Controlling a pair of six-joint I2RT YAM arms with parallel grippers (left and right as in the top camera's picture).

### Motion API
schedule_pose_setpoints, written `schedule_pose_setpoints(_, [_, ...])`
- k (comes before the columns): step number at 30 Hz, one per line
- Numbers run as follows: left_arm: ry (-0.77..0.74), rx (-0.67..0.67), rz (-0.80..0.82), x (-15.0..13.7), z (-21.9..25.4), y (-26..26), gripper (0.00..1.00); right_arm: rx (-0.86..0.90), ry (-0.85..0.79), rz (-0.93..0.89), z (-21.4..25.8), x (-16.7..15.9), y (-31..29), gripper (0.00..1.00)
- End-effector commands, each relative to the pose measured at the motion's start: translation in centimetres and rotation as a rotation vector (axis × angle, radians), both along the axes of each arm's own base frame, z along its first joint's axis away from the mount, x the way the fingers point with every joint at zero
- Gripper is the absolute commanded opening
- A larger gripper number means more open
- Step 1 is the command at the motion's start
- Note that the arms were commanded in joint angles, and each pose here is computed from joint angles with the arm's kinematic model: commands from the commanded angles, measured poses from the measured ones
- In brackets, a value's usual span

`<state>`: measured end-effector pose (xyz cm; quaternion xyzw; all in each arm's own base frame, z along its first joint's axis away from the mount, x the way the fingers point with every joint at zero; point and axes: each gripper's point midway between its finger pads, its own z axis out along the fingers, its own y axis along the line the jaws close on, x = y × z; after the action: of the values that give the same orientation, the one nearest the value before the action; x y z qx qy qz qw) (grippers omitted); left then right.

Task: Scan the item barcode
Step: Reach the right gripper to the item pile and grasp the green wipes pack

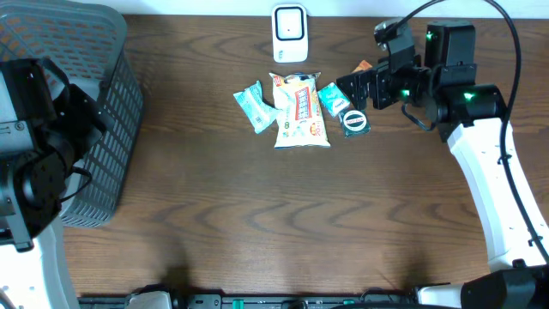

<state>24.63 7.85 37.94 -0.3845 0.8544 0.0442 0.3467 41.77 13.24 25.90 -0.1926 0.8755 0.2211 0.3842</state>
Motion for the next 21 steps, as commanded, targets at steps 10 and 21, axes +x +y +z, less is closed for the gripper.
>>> schedule_pose_setpoints(10, [-0.006, -0.002, 0.013, -0.1, 0.2, 0.2, 0.98, -0.008, 0.073, 0.034, -0.6, -1.8, 1.0, 0.99])
schedule_pose_setpoints(21, [-0.006, -0.002, 0.013, -0.1, 0.2, 0.2, 0.98, 0.055, 0.047, 0.029, 0.4, -1.0, 2.0, 0.99])
